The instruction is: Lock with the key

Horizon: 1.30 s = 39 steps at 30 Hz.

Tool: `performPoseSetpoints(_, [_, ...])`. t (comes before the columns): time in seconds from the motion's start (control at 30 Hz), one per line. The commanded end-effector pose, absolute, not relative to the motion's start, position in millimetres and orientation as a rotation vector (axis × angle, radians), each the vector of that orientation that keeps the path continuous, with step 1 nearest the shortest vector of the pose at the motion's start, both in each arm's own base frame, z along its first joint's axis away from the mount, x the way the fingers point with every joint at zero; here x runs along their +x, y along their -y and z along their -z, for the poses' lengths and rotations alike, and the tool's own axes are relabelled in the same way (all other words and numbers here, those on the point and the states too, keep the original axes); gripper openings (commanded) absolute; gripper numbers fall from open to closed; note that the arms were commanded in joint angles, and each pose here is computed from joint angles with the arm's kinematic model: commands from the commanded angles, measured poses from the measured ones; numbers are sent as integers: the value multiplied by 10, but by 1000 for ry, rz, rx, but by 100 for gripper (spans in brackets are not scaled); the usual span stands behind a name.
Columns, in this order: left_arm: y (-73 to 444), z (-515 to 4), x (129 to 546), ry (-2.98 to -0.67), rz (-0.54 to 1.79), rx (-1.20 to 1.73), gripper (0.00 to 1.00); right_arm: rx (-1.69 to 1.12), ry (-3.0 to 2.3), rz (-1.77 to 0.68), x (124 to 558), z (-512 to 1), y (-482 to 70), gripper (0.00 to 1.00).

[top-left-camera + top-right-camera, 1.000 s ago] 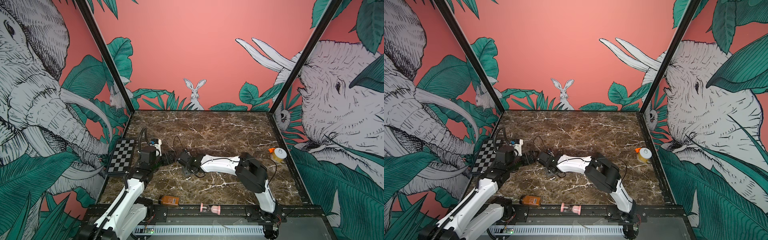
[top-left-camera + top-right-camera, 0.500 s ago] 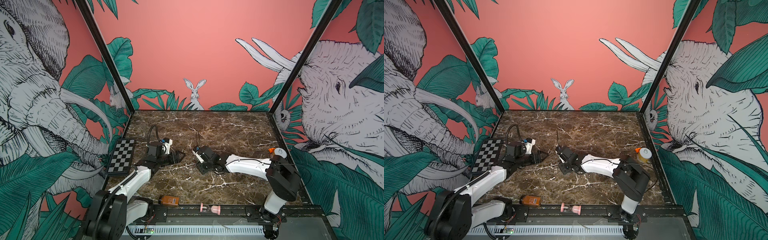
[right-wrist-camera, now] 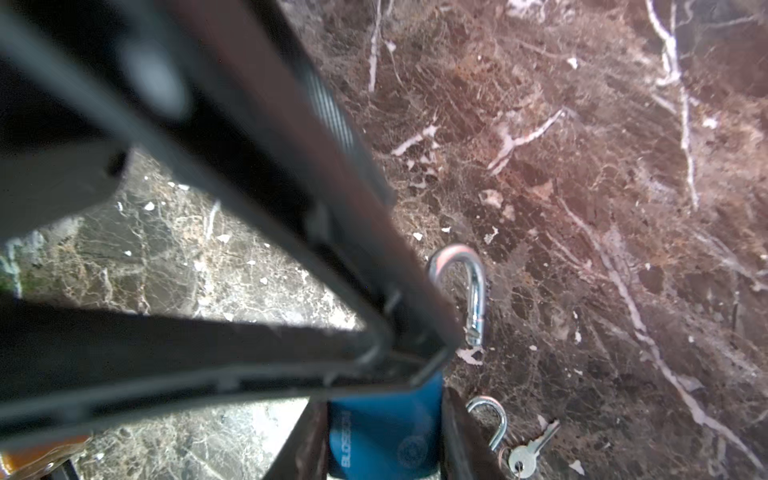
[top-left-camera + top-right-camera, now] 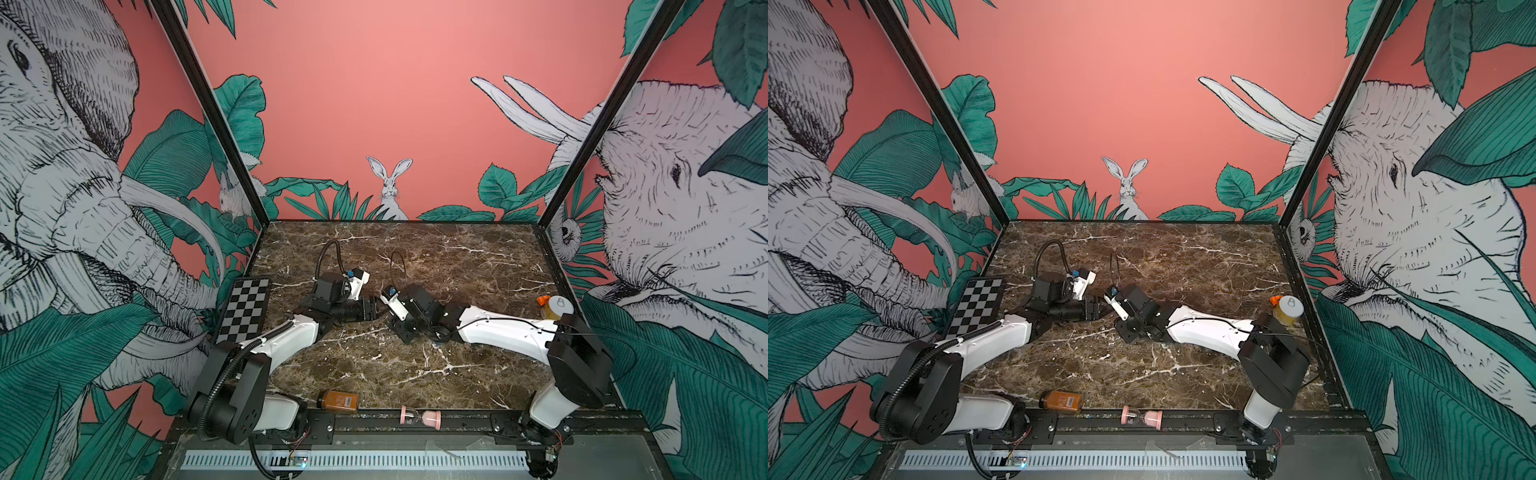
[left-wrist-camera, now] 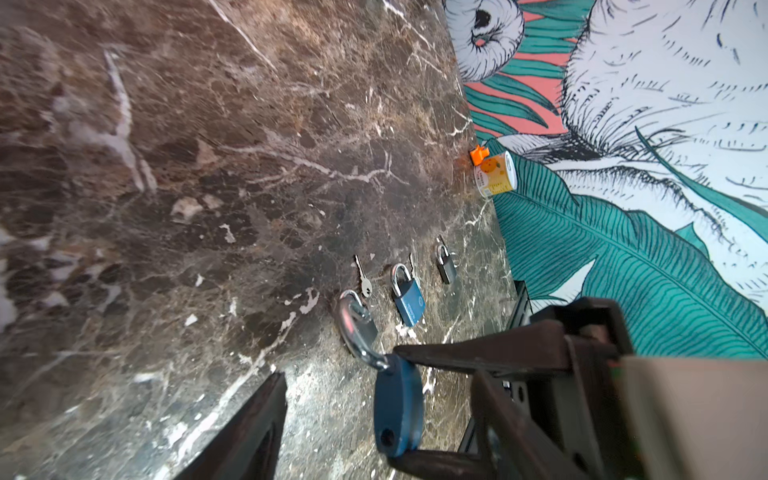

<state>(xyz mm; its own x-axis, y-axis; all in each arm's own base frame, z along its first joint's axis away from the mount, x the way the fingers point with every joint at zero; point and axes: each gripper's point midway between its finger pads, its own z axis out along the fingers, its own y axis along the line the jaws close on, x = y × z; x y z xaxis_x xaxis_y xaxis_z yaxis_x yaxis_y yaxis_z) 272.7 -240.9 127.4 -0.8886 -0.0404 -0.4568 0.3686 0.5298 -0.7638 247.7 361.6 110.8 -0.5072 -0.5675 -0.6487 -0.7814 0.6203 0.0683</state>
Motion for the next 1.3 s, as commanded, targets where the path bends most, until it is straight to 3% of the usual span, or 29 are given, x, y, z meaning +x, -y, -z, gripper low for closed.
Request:
performPoseSetpoints(0.0, [2504, -1442, 2753, -2296, 1364, 305, 69, -1048, -2183, -522, 2489, -1314, -3693, 0])
performPoseSetpoints(0.93, [2687, -1537, 2766, -2272, 1459, 333, 23, -1136, -2048, -587, 2304, -1671, -3757, 0])
performPoseSetpoints(1.1, [2702, -1558, 2767, -2267, 1468, 335, 10, -1105, -2052, -544, 2362, -1648, -3715, 0])
performPoseSetpoints(1.17, [2700, -1547, 2772, -2270, 1460, 330, 0, -1076, -2053, -517, 2411, -1659, -3690, 0])
performPoseSetpoints(1.27, [2672, -1519, 2795, -2271, 1434, 306, 0, -1045, -2047, -501, 2453, -1685, -3667, 0])
